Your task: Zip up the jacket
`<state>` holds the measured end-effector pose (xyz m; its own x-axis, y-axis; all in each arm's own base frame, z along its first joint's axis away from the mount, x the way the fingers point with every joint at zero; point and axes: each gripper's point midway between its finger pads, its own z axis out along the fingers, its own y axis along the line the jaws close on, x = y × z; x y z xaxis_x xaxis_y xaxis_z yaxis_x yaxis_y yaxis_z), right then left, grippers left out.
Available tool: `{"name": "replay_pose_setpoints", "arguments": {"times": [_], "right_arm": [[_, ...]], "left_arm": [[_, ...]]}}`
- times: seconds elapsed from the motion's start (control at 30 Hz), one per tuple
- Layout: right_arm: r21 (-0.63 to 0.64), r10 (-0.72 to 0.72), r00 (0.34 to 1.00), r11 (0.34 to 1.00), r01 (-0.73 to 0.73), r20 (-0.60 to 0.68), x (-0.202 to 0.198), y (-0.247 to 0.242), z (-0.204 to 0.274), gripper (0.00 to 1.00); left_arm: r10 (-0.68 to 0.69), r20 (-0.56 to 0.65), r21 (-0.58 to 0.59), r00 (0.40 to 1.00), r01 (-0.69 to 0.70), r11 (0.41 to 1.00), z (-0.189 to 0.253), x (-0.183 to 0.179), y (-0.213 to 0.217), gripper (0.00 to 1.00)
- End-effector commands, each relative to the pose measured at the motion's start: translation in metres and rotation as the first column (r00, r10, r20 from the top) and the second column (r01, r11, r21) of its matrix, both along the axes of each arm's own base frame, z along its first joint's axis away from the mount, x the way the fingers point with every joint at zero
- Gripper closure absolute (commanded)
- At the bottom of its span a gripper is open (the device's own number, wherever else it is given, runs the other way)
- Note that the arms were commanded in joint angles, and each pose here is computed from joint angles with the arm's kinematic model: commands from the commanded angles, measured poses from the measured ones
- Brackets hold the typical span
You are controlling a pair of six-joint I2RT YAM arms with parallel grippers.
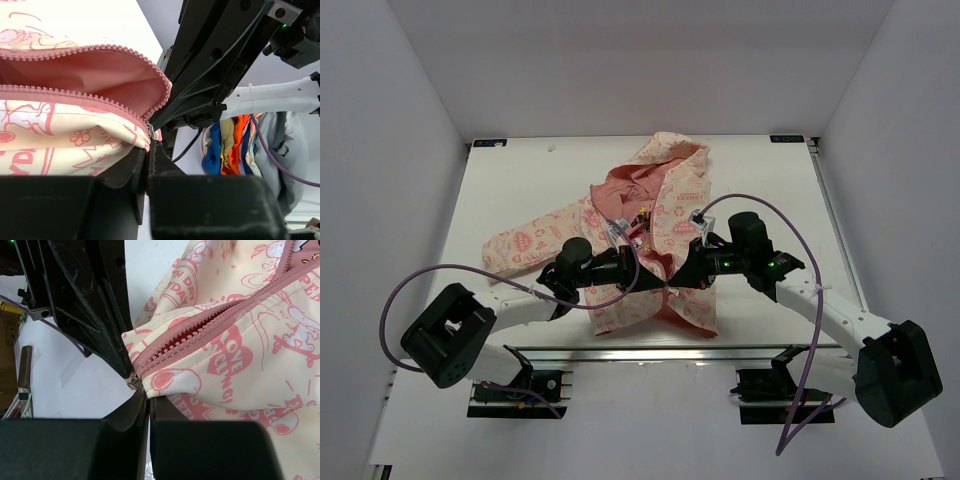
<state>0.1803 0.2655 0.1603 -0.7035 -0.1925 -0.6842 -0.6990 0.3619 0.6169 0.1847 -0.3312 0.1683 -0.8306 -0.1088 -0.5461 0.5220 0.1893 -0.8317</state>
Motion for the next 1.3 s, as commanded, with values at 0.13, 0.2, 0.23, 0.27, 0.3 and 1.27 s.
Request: {"name": "replay_pose_setpoints", "arguments": {"times": [0.13,0.2,0.23,0.27,0.3,1.27], "right_arm": [[0.035,0.021,0.998,0.999,-0.023,0.054,0.003,0.006,0.017,1.00],[0.051,0.006,0.999,0.999,-0.009,0.051,0.006,0.007,0.022,1.00],[0.052,-0.009,0.999,0.999,0.007,0.047,0.009,0.008,0.022,1.00],[0.052,-0.020,0.999,0.998,0.018,0.040,0.010,0.008,0.023,1.00],[0.076,-0.039,0.997,0.996,0.035,0.062,0.016,0.011,0.030,1.00],[-0.296,-0.096,0.897,0.924,0.242,0.432,-0.004,-0.015,0.033,0.11]], "left_arm": [[-0.009,0.067,-0.037,0.998,0.011,0.999,0.018,0.000,-0.002,1.00],[-0.010,0.080,-0.038,0.997,0.014,0.999,0.017,-0.001,0.000,1.00],[-0.012,0.095,-0.040,0.995,0.016,0.999,0.018,-0.003,0.001,1.00],[-0.016,0.111,-0.038,0.994,0.020,0.999,0.018,-0.004,0.002,1.00],[-0.020,0.106,-0.014,0.994,0.021,1.000,0.012,-0.005,0.003,1.00],[0.050,-0.001,0.035,0.999,-0.050,0.998,0.011,0.002,0.005,1.00]]}}
